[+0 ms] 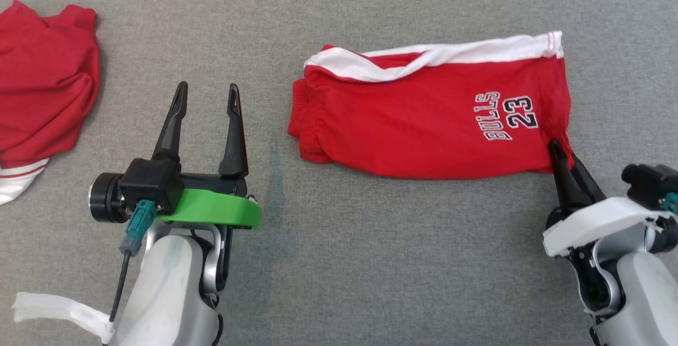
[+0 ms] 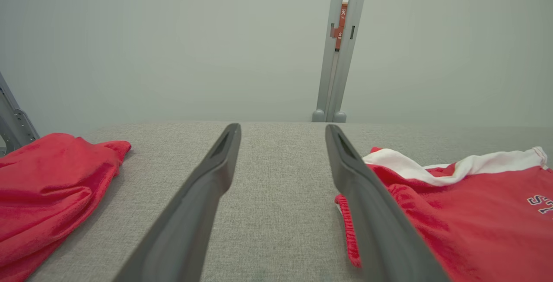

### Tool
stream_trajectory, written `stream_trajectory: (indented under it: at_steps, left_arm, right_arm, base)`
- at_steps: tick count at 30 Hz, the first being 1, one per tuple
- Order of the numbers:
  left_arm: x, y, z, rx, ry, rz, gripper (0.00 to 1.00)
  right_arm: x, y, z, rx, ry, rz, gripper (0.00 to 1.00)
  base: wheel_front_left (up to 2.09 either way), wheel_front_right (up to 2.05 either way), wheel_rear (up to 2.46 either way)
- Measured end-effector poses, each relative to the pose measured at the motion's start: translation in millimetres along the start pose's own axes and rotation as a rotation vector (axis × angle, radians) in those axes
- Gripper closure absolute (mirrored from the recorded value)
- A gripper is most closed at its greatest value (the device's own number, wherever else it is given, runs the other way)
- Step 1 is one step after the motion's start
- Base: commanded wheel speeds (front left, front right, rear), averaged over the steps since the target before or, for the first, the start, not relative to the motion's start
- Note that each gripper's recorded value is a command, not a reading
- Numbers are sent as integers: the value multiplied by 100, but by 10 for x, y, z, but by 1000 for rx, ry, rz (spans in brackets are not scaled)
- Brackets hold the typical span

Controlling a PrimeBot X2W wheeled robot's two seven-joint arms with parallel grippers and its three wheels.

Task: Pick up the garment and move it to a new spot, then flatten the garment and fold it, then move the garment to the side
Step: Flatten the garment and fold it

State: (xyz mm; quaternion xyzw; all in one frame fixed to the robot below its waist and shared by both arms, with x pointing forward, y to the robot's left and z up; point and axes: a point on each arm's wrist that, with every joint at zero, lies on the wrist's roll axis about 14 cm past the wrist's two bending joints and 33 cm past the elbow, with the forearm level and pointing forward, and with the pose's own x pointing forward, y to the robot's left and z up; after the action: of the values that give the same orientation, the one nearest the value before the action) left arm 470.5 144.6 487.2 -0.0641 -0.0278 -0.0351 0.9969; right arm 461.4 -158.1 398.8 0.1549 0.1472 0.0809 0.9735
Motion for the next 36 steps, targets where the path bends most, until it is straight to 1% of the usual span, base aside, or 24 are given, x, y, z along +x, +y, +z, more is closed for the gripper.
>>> stream_trajectory:
  at_steps: [6,11,13,16,18,20,22,24,26,30,33,36]
  left_arm:
    - [-89,-44,46,-3,-1,-12,0]
    - [-118,-73,59,-9,-1,-20,0]
    - [-121,-75,66,-9,-2,-20,0]
    - [-132,-64,75,-6,-3,-18,0]
    - [-141,-52,84,-5,-5,-15,0]
    - [-148,-34,97,-3,-7,-10,0]
    - [-154,-13,112,-1,-10,-4,0]
    - [-159,9,131,-4,-14,3,0]
    - [-174,43,142,-2,-16,14,0]
    - [-204,108,165,-2,-20,37,0]
    - [-227,156,162,-3,-17,53,0]
    - [-241,181,138,-4,-10,62,0]
  right_arm:
    - [-345,-159,-41,34,-1,-92,100]
    - [-429,-178,5,22,-6,-110,100]
    - [-424,-171,44,-7,-8,-104,100]
    - [-271,35,323,-75,-72,-28,100]
    - [-149,300,508,-107,-116,53,100]
    - [-56,644,608,-130,-139,150,100]
    - [17,1078,681,-140,-158,269,100]
    - [39,1470,679,-135,-157,376,100]
    - [25,1825,577,-133,-126,477,100]
    - [-58,2224,248,-134,-25,606,100]
    - [-122,2319,-51,-155,73,654,100]
    - [-157,2294,-268,-162,143,665,100]
  base:
    - [0,0,0]
    - [0,0,0]
    - [0,0,0]
    - [0,0,0]
    - [0,0,0]
    - [0,0,0]
    - [0,0,0]
    - [0,0,0]
    - [0,0,0]
    - [0,0,0]
    - [0,0,0]
    - [0,0,0]
